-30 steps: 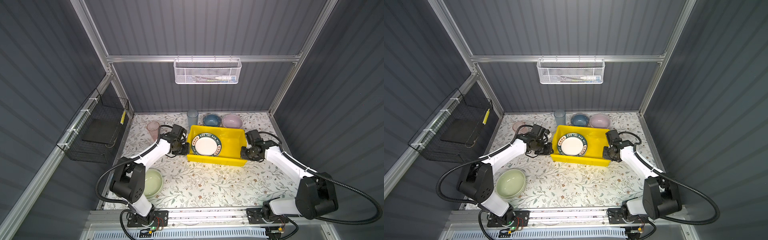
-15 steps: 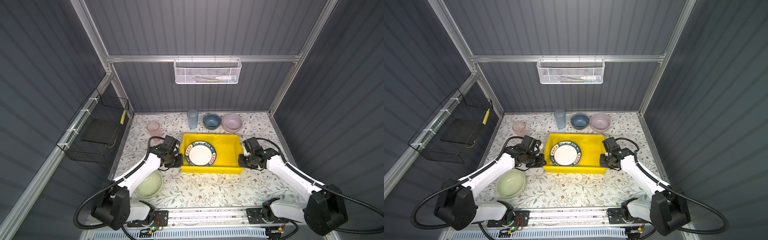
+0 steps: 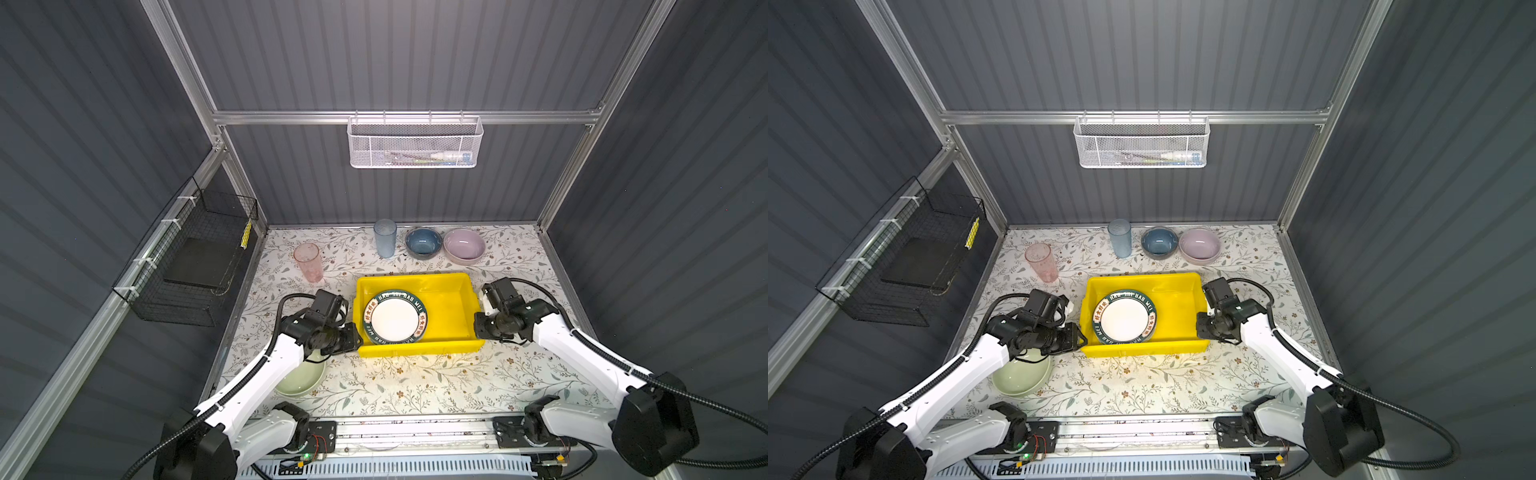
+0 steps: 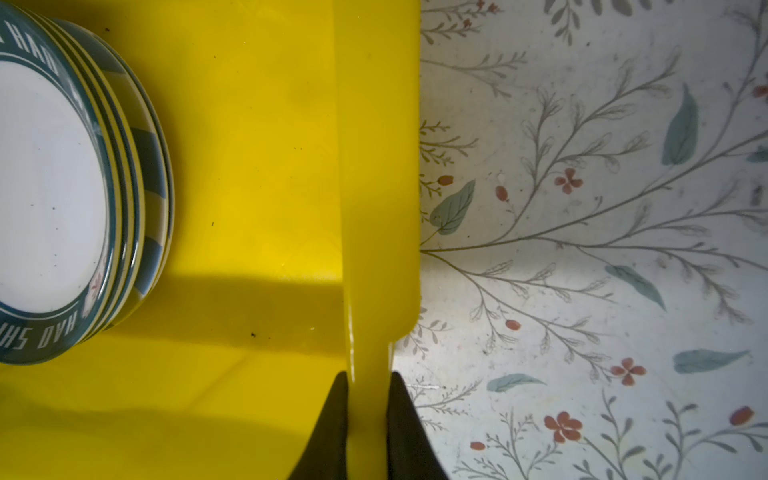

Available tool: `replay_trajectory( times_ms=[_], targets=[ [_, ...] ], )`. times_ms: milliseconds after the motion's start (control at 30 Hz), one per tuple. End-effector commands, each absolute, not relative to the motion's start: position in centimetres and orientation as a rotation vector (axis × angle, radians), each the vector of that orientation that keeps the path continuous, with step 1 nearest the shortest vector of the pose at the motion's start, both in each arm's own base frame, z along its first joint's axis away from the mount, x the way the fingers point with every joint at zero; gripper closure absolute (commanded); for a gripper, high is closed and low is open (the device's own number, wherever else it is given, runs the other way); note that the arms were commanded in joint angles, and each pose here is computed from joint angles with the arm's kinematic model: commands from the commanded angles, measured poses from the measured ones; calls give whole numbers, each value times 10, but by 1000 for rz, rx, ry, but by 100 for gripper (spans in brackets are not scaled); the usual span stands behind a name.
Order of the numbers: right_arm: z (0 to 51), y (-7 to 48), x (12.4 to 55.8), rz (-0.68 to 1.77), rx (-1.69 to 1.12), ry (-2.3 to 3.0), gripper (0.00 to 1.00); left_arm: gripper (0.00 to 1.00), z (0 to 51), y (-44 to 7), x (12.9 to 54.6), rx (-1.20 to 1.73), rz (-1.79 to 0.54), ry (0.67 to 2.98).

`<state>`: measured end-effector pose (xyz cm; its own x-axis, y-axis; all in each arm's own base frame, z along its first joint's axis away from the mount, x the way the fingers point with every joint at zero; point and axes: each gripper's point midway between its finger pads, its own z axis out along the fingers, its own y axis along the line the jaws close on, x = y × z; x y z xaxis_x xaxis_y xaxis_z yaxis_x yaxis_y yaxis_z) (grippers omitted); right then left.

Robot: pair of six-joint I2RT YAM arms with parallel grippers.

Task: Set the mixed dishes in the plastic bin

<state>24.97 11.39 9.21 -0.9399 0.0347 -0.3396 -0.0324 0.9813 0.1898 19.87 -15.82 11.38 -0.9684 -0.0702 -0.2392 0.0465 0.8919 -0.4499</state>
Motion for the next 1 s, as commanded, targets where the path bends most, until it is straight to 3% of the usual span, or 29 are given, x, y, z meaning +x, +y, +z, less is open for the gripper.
replay_trajectory(
  times_ms=[0, 167, 300, 433, 700, 967],
  targets=[
    [87, 113, 247, 246, -30, 2816, 85, 59, 134, -149, 189, -34, -629, 2826],
    [93, 113, 245, 253, -38, 2802, 79, 58, 154, -108, 181, -154, -363, 2829],
    [106, 111, 244, 258, -35, 2763, 60, 59, 150, -77, 171, -281, -168, 2818],
    [122, 106, 247, 224, -35, 2721, 49, 59, 129, -64, 166, -405, -109, 2798],
    [143, 105, 247, 250, -54, 2648, 43, 61, 109, -46, 166, -536, 69, 2807],
    [142, 111, 248, 295, -63, 2636, 42, 65, 94, -59, 172, -598, -22, 2807]
  ],
)
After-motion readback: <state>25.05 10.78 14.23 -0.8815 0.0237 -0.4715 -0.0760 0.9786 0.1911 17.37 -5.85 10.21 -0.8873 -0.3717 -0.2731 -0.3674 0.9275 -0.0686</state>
